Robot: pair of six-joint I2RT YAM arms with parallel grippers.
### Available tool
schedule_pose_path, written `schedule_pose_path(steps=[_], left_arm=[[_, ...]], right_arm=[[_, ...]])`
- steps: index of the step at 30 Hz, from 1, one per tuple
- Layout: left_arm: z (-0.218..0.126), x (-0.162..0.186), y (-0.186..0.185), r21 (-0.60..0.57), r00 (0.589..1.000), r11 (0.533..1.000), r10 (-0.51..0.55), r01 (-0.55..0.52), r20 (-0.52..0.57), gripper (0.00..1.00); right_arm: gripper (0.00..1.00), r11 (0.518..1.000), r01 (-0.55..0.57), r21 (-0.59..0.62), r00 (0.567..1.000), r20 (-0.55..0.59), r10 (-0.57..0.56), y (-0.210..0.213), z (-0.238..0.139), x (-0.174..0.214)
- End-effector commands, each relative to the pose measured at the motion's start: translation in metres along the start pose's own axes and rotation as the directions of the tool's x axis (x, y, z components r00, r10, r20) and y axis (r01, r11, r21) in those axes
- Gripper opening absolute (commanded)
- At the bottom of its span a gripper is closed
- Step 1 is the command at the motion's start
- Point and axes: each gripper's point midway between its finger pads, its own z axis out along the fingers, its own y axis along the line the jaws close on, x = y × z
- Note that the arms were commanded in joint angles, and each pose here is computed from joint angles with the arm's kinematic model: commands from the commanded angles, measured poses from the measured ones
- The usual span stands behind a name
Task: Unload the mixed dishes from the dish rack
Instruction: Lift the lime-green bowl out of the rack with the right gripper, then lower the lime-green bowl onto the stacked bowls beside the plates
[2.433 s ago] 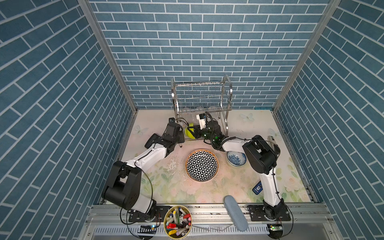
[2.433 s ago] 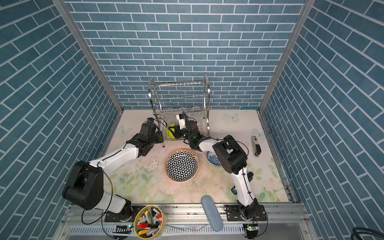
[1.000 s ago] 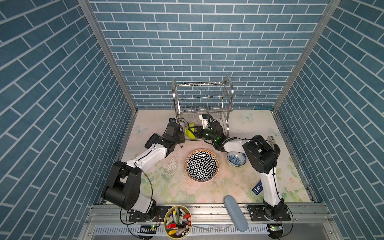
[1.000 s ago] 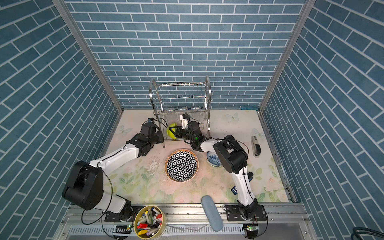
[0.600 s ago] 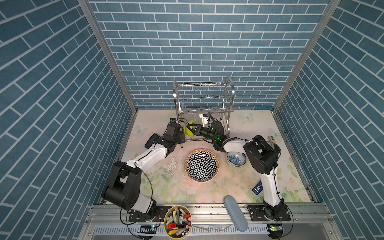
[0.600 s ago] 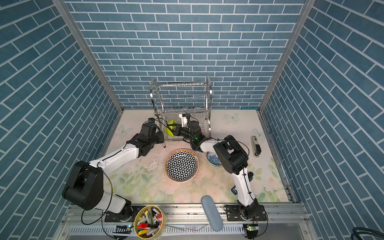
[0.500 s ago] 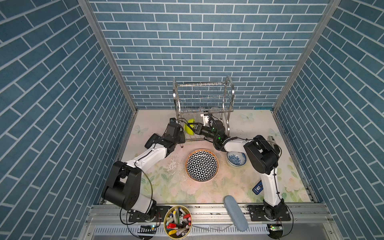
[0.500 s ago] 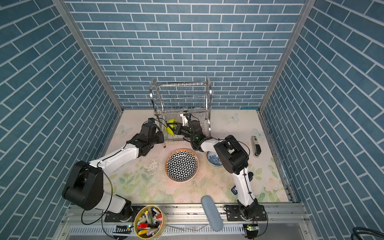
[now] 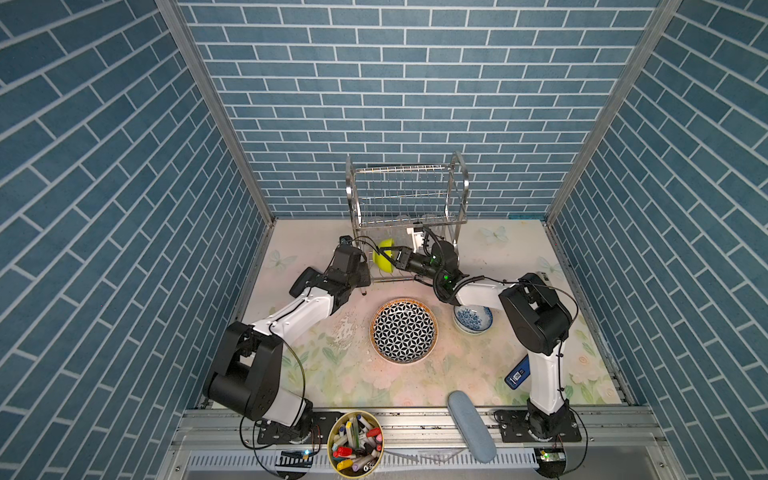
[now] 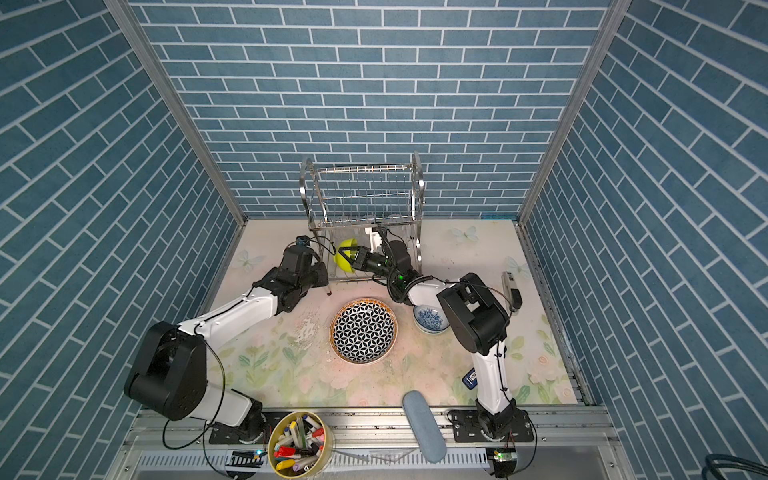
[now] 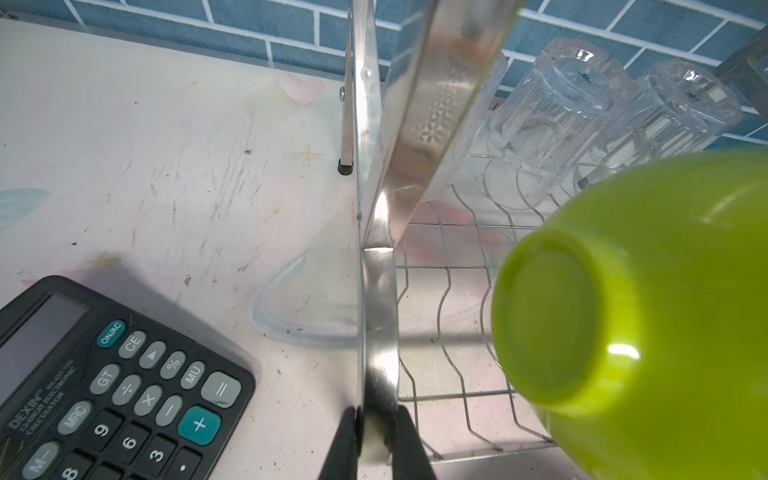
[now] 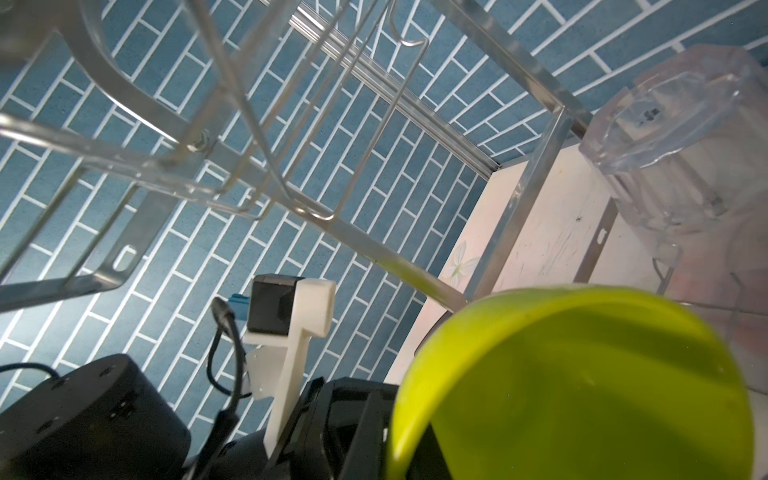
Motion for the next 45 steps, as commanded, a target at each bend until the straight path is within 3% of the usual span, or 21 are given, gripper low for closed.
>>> schedule_pose_path(steps=[1,13,25,37,45], left_arm=[[0.001,0.009,0.011,-0.042,0.999,0.999,-0.020,0.019,-0.037,0.08],[0.001,0.010,0.012,-0.046,0.999,0.999,-0.019,0.017,-0.034,0.08],[0.000,0.007,0.012,-0.047,0.999,0.999,-0.020,0.018,-0.029,0.08],[-0.002,0.008,0.014,-0.053,1.000,0.998,-0.017,0.016,-0.023,0.08],[0.001,0.009,0.013,-0.048,0.999,0.999,-0.017,0.016,-0.027,0.08]], right_arm=[[0.00,0.983,0.132,-0.131,0.990,0.061,-0.125,0.065,-0.016,-0.023],[0.00,0.989,0.099,-0.111,0.995,-0.003,-0.100,0.068,-0.032,-0.003],[0.00,0.999,0.024,0.026,0.987,-0.158,-0.020,0.045,-0.052,0.039],[0.00,0.978,0.131,0.159,0.930,-0.362,-0.066,0.042,-0.094,0.088],[0.00,0.930,0.244,0.276,0.886,-0.453,-0.098,0.042,-0.141,0.108]])
